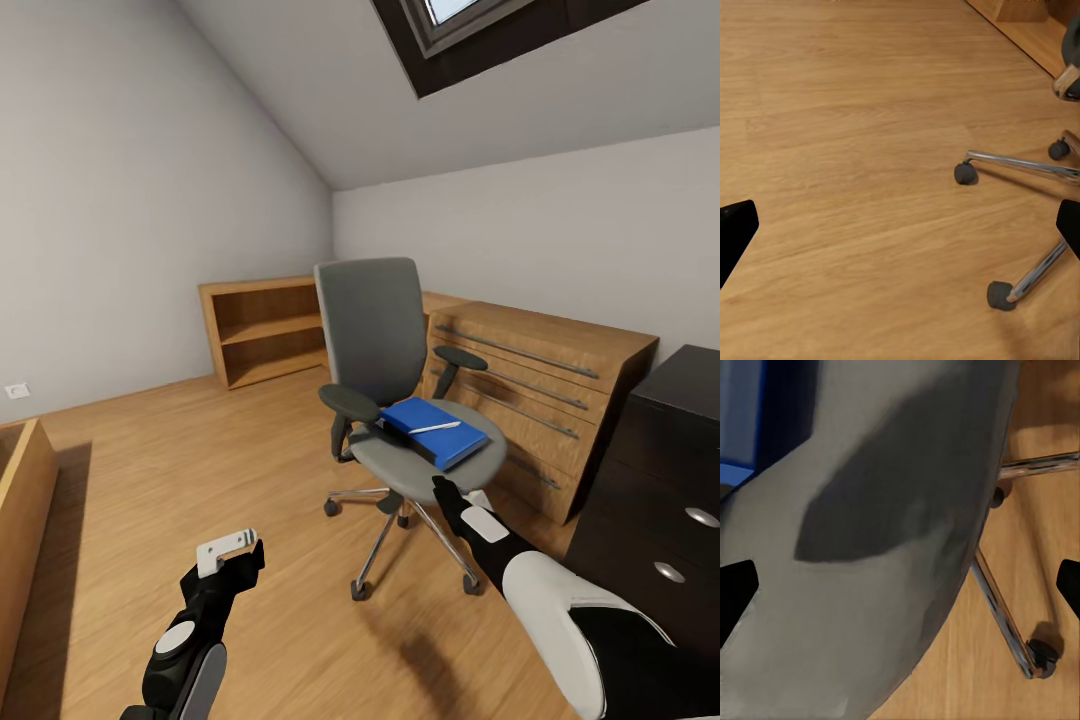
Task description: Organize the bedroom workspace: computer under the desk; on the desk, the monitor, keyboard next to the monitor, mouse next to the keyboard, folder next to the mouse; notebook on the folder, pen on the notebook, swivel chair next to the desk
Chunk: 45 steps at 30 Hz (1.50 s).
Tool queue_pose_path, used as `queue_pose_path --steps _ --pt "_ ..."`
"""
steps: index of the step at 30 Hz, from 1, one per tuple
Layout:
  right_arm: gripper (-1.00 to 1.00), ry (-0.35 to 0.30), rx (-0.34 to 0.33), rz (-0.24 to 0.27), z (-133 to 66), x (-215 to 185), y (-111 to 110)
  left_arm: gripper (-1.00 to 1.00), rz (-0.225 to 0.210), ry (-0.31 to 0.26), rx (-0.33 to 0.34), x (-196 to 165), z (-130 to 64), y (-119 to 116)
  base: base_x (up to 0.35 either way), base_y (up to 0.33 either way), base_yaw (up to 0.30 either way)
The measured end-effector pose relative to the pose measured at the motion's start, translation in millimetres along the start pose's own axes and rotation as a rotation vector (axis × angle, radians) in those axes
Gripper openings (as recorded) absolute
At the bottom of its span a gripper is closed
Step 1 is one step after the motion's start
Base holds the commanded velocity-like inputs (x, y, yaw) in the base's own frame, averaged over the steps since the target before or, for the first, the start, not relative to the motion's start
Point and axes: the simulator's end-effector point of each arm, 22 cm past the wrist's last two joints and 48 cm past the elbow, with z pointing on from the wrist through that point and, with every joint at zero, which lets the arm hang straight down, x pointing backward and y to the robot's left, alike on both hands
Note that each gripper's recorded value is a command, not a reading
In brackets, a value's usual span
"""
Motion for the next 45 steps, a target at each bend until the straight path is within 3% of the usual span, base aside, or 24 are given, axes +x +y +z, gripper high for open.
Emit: queue_pose_path --steps 11,37,45 --pt "1.00 -0.001 -0.006 -0.001 -0.2 -0.6 2.2 1.00 0.001 0.001 0.000 0.1 -0.2 0.0 0.096 0.000 0.000" --pt "1.00 -0.003 -0.004 0.000 -0.4 -1.7 1.4 1.00 0.000 0.000 0.000 -0.3 -0.4 -0.1 0.293 0.000 0.000" --pt "1.00 -0.002 -0.005 -0.001 0.0 -0.8 1.7 1.00 0.000 0.000 0.000 0.0 -0.1 0.0 0.052 0.000 0.000"
